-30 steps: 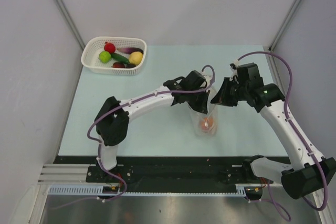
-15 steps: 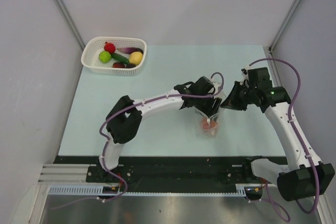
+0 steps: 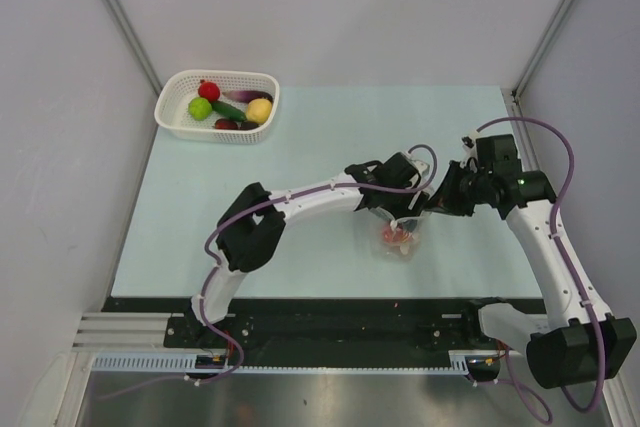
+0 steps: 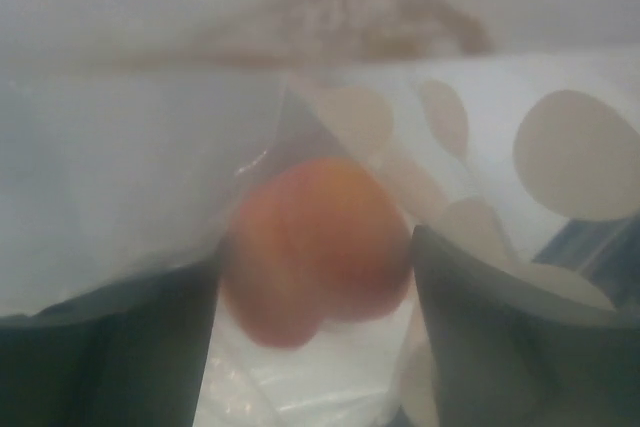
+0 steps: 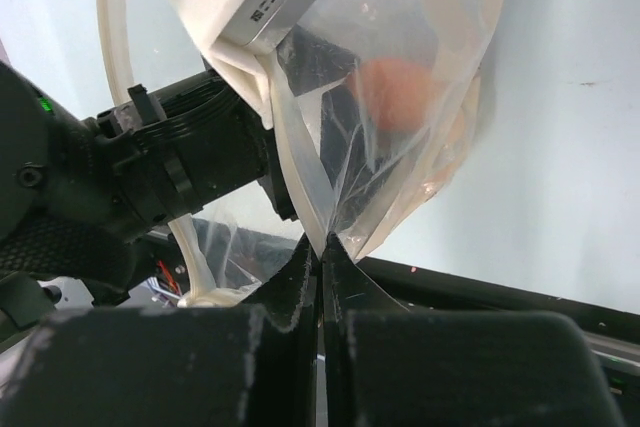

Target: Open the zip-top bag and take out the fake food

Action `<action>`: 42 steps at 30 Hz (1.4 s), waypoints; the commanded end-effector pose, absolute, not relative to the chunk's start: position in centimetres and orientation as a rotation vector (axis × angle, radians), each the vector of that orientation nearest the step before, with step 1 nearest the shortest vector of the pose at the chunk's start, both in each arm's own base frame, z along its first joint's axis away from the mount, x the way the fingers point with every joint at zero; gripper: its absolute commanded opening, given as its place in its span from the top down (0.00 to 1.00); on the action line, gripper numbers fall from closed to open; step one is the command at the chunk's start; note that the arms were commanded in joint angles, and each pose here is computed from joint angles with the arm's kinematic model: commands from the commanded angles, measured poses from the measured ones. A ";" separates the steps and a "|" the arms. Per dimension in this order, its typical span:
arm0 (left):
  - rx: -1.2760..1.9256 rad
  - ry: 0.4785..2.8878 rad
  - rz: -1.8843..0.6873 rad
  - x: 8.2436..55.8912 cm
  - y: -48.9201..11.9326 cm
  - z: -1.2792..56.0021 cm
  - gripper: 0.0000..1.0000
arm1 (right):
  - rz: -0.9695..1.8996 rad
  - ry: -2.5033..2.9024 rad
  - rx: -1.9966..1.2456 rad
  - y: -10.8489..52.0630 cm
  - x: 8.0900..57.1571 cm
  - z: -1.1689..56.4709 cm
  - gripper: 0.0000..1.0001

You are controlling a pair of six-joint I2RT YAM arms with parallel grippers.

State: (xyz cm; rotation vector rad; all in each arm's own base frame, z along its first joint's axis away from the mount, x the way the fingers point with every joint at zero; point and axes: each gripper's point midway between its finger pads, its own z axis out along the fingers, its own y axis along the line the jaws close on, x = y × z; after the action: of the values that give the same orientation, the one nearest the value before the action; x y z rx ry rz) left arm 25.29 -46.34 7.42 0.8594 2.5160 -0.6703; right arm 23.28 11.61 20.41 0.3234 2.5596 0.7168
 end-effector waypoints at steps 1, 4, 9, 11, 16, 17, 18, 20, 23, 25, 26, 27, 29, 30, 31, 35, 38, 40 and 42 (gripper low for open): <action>0.872 2.518 -0.580 26.1 -45.7 5.8 0.24 | 0.734 2.548 0.290 11.3 22.6 20.8 1.00; 0.883 2.541 -0.614 25.3 -45.8 5.0 0.21 | 0.728 2.549 0.297 11.1 22.7 20.7 1.00; 0.888 2.590 -0.599 24.3 -44.6 3.4 0.18 | 0.720 2.552 0.297 10.8 22.6 20.5 1.00; 0.895 2.596 -0.586 24.0 -44.1 3.2 0.15 | 0.713 2.550 0.298 10.7 22.6 20.4 1.00; 0.922 2.593 -0.533 24.1 -43.1 3.0 0.06 | 0.715 2.546 0.299 10.5 22.8 20.3 1.00; 0.924 2.598 -0.524 24.1 -43.0 2.8 0.07 | 0.717 2.546 0.300 10.6 22.8 20.2 1.00; 0.927 2.597 -0.525 24.1 -43.1 2.7 0.07 | 0.719 2.544 0.301 10.6 22.8 20.2 1.00; 0.925 2.585 -0.532 24.2 -43.3 3.1 0.14 | 0.725 2.545 0.297 10.7 22.9 20.1 1.00; 0.916 2.532 -0.569 24.8 -44.0 5.0 0.31 | 0.706 2.544 0.294 10.4 22.9 20.0 1.00; 0.922 2.475 -0.605 25.2 -44.7 7.6 0.55 | 0.690 2.542 0.295 10.2 23.0 19.9 1.00; 0.932 2.465 -0.622 25.1 -44.8 8.3 0.60 | 0.682 2.537 0.291 10.1 23.1 19.9 1.00; 0.938 2.430 -0.651 25.1 -45.1 10.0 0.64 | 0.679 2.532 0.286 10.1 23.1 20.0 1.00; 0.946 2.389 -0.690 25.1 -45.6 12.2 0.76 | 0.691 2.513 0.275 10.2 23.3 20.3 1.00; 0.943 2.376 -0.710 25.0 -45.7 13.2 0.80 | 0.702 2.505 0.266 10.4 23.3 20.6 1.00; 0.929 2.359 -0.719 25.1 -45.7 14.5 0.85 | 0.718 2.493 0.252 10.6 23.3 20.8 1.00; 0.827 2.344 -0.744 26.3 -46.5 17.8 1.00 | 0.811 2.410 0.138 12.0 22.7 23.0 1.00; 0.720 2.421 -0.821 27.0 -47.2 19.0 1.00 | 0.791 2.409 0.052 13.0 21.5 23.2 1.00; 0.668 2.459 -0.946 26.5 -48.1 20.8 1.00 | 0.707 2.428 -0.002 13.3 21.0 22.6 1.00; 0.572 2.497 -1.021 27.0 -48.2 21.8 1.00 | 0.650 2.455 -0.029 13.3 20.4 22.0 1.00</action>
State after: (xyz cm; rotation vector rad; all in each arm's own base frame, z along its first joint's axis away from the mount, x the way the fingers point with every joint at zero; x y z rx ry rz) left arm 26.63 -47.10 17.94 0.7645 2.4373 -0.7968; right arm 21.28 12.77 22.29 0.0669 2.4427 0.7280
